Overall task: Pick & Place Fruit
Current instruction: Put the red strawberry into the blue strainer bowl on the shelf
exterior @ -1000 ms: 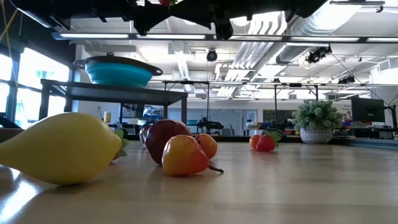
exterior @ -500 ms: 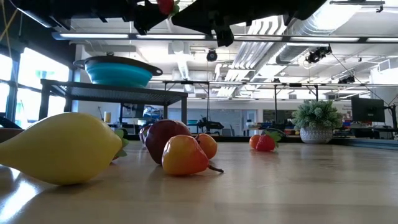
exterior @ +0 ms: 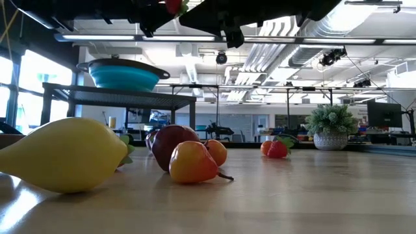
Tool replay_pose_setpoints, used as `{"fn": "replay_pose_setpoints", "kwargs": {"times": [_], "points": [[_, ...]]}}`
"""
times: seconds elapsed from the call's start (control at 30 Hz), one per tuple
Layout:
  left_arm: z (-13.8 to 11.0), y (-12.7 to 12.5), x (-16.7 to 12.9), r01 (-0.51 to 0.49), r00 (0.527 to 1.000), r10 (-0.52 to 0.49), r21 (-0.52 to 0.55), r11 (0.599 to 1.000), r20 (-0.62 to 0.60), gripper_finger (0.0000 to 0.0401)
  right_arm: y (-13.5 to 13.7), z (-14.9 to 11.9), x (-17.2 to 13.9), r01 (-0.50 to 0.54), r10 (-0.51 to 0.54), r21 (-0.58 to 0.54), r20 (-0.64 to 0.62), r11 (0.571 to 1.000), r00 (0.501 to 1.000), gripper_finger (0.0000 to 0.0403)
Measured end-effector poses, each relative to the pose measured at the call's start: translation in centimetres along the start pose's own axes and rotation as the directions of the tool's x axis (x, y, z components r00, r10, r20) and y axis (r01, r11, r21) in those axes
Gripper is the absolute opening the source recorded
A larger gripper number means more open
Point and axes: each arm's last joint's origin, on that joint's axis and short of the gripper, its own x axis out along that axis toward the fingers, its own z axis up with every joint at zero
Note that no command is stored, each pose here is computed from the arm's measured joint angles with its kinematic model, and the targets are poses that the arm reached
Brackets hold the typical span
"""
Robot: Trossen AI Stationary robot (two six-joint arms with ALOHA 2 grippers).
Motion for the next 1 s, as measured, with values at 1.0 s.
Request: {"fn": "replay_pose_setpoints", "kwargs": {"times": [1.0], "points": [[-0.03, 0.0, 0.0, 0.001, 1.0, -0.001, -0.001, 1.0, -0.003, 0.0141, 0.01, -0.05, 0.0, -0.001, 0.001, -0.001, -0.005, 1.0, 1.0, 0.0004]]}}
